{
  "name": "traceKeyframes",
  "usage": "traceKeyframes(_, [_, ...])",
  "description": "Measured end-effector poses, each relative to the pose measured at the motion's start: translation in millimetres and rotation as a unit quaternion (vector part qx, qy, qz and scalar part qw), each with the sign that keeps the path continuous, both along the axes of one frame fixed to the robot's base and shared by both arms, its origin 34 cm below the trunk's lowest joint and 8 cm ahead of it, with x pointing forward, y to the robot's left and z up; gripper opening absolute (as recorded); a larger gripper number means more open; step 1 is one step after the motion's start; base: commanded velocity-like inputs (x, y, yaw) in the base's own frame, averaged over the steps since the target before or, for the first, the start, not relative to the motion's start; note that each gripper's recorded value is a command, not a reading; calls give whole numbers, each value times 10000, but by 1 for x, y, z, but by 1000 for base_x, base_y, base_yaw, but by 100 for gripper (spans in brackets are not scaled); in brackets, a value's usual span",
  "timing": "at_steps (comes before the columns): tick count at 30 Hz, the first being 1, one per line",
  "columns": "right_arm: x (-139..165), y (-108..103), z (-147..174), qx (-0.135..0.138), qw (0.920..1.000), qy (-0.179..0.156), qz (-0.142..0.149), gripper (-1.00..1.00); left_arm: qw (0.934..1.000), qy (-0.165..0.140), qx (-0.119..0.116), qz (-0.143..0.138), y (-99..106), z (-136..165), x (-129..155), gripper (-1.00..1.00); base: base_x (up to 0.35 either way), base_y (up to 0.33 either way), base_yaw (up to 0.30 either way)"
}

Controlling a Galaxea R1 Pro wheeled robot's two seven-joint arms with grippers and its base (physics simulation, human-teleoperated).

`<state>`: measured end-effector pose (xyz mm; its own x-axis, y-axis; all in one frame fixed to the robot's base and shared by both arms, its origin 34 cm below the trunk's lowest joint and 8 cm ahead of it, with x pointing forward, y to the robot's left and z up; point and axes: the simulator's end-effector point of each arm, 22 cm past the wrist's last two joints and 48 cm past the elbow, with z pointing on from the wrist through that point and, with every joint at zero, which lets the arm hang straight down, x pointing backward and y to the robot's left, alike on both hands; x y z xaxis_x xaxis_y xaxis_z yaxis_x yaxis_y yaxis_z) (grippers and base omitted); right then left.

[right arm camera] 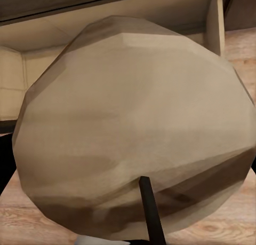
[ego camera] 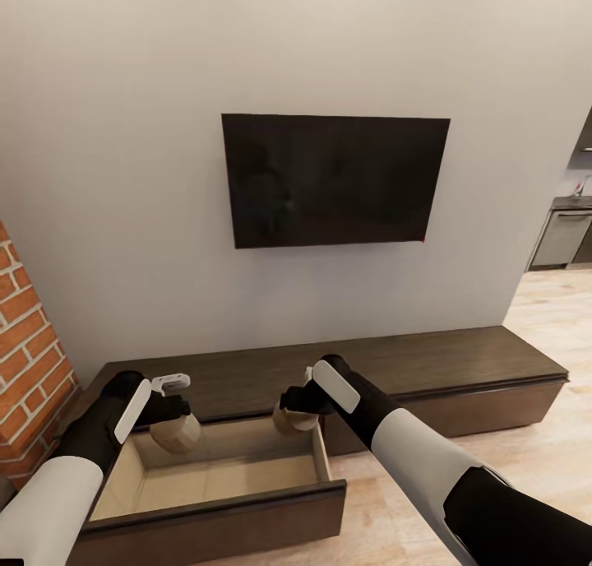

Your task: Place each of the two pumpkins and all three candles from the living room inside a cabinet in the living room (use any cabinet), then make sure every cabinet is closed, and position the cauldron so it is next to a table in the living room.

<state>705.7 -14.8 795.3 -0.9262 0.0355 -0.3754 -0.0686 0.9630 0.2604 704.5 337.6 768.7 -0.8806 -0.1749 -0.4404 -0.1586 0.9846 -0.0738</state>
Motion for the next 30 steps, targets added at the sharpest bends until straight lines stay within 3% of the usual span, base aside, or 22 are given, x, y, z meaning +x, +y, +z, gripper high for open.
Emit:
traceKeyframes(15, [-1, 0, -1, -35, 10000, -8, 31, -100, 10000, 15, 34, -18, -1, -1, 0, -100, 100, -78, 114])
traceKeyframes(30, [-2, 1, -1, -43, 10000, 15, 69, -100, 9999, 35, 86, -99, -5, -2, -1, -100, 3, 9, 10])
